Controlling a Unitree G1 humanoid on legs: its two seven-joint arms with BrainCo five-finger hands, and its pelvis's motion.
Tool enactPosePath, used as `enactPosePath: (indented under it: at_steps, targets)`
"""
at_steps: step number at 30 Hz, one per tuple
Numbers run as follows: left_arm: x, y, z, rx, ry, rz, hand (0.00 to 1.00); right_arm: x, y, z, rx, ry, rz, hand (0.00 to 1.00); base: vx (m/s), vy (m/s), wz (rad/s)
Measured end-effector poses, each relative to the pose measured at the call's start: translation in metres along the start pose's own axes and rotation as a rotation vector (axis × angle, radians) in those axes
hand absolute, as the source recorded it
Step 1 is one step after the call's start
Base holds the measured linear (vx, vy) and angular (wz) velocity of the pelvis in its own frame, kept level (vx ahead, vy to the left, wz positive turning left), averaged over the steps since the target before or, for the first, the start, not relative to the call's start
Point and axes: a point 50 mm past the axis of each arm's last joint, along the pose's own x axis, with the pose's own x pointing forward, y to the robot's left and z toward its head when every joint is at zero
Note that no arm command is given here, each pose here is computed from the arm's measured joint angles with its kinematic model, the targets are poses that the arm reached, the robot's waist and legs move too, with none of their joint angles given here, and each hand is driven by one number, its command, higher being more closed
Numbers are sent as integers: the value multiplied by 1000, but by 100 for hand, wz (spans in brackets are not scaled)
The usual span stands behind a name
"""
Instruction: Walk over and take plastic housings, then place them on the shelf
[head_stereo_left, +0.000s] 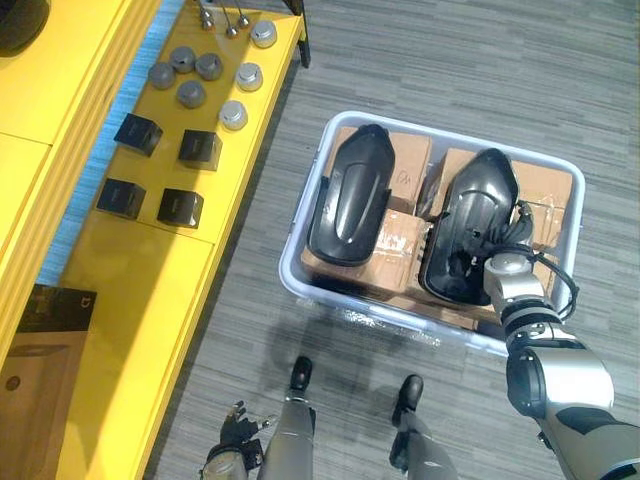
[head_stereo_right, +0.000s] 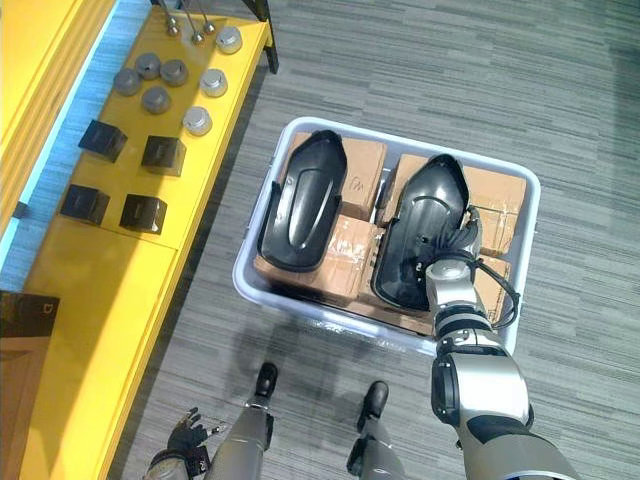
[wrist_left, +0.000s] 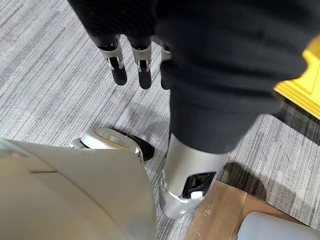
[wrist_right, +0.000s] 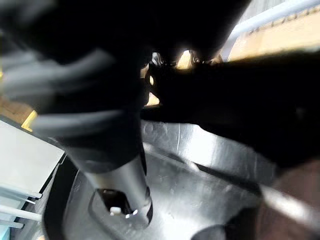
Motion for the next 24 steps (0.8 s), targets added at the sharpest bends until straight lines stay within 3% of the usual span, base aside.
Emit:
enactPosePath:
  at_steps: [8,16,24]
  targets:
    - [3,-7,10,19,-21,-23,0,13,-21,-9,-53,124,33,100,6,-9,0]
    - [2,-17,13,18,-38,-63,0,27,-74,-18,-266,151,-28,100,19,2,11]
    - [-7,-25,15,-73,-95,-98,0,20,-66,-17,-429,-37,-50,100,6,-3,1]
